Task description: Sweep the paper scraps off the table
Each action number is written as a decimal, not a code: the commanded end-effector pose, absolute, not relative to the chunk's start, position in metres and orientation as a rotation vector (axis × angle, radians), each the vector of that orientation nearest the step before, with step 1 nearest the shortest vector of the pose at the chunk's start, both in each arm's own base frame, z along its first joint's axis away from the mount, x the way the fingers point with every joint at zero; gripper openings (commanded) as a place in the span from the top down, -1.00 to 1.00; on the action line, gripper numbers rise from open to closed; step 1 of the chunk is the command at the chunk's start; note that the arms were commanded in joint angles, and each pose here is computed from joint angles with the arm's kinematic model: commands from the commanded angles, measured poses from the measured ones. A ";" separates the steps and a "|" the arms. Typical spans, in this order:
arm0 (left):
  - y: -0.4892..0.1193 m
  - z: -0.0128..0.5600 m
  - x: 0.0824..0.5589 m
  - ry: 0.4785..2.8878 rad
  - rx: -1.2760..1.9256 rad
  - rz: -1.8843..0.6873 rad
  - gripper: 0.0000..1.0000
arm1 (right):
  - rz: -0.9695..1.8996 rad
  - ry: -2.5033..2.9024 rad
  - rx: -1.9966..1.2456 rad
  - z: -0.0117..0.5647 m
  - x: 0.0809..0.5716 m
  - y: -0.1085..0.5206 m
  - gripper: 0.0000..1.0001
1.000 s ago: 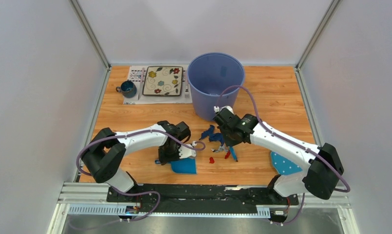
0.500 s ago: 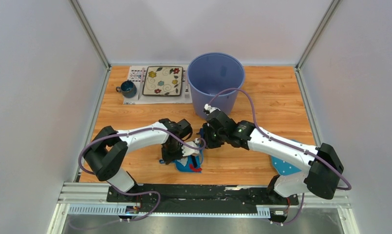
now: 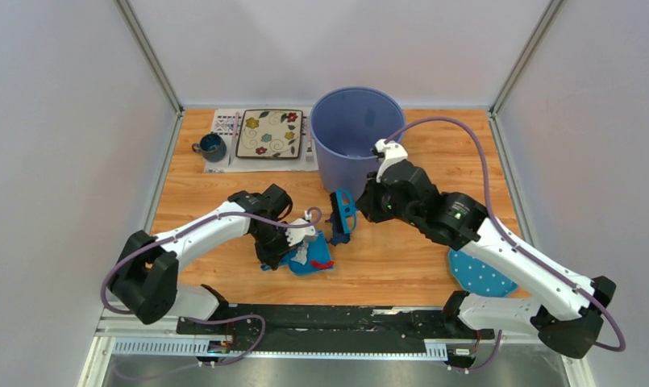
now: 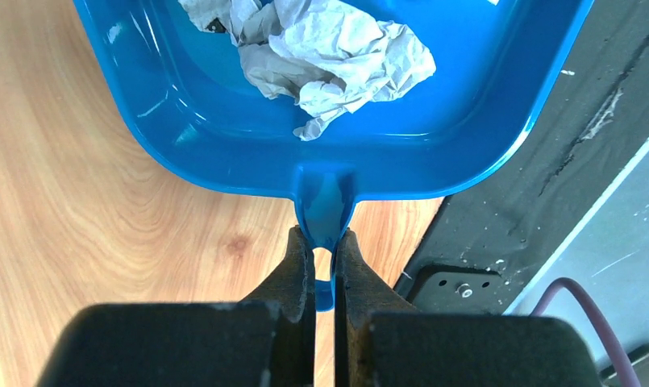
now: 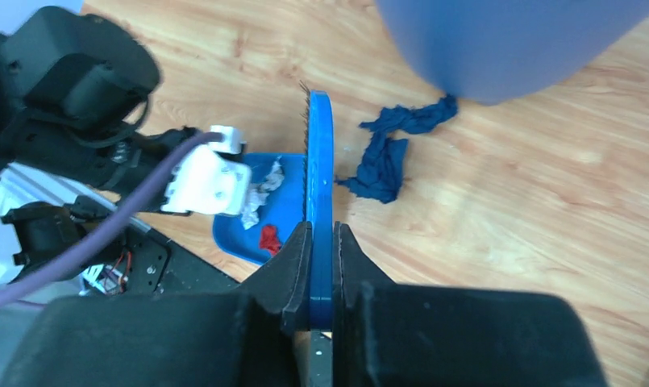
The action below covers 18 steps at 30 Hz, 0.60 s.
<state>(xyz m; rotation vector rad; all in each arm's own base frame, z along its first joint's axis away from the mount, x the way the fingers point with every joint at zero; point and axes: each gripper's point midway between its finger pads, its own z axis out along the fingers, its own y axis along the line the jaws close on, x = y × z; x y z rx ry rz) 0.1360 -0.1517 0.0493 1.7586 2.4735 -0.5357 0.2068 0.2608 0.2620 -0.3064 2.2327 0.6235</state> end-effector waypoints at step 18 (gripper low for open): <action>-0.122 0.165 0.175 2.408 1.330 -0.436 1.00 | 0.392 2.419 -0.123 0.174 0.186 0.183 1.00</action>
